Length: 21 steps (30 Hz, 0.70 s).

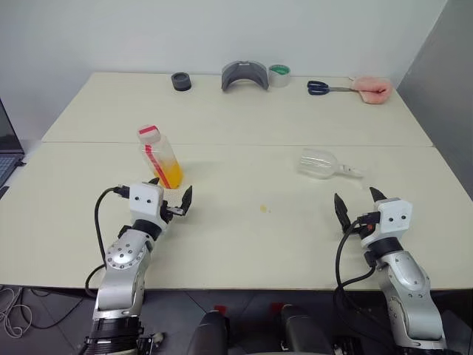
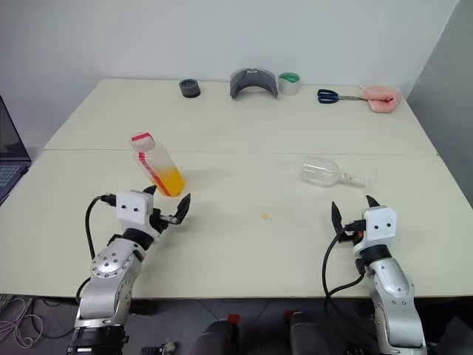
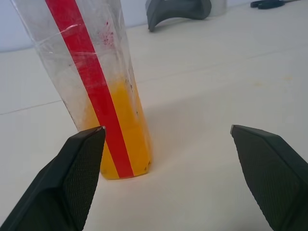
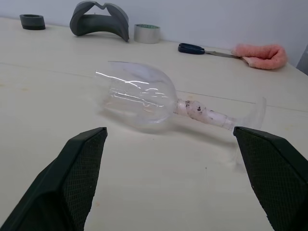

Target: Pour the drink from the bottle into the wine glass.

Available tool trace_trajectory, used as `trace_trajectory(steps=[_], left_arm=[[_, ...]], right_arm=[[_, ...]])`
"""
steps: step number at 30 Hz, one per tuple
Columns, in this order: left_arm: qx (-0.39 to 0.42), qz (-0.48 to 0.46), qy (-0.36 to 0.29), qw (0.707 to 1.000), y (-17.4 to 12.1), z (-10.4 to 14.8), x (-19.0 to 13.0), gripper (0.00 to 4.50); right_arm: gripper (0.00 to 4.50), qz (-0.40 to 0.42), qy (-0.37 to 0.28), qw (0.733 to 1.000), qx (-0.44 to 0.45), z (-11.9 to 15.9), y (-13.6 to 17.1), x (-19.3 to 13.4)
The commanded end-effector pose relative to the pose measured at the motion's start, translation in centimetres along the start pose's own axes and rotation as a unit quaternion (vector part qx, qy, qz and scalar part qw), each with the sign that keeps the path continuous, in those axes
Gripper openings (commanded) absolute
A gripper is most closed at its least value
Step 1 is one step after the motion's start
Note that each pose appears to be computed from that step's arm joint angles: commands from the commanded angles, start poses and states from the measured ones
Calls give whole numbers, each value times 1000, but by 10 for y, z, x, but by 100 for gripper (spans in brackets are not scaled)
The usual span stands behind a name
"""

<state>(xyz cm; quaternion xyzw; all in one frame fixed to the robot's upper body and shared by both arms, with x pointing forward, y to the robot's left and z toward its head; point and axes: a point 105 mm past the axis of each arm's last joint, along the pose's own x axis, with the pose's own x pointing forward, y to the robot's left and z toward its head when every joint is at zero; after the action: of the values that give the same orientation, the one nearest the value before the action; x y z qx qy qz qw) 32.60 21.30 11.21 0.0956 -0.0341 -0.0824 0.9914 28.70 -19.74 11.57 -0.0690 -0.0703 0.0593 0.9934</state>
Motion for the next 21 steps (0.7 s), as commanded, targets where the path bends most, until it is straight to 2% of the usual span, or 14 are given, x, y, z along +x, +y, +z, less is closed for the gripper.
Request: trace_trajectory(steps=[1, 5, 21], left_arm=[[7, -8, -28, 1000, -1, 13, 0, 447], [22, -6, -23, 999, 1, 13, 0, 447], [-18, -31, -45, 998, 1, 20, -3, 447]], right_arm=[[450, -1, -13, 1000, -7, 8, -3, 1], [450, 1, -12, 1000, -6, 6, -2, 1], [450, 3, -21, 1000, 10, 6, 3, 2]])
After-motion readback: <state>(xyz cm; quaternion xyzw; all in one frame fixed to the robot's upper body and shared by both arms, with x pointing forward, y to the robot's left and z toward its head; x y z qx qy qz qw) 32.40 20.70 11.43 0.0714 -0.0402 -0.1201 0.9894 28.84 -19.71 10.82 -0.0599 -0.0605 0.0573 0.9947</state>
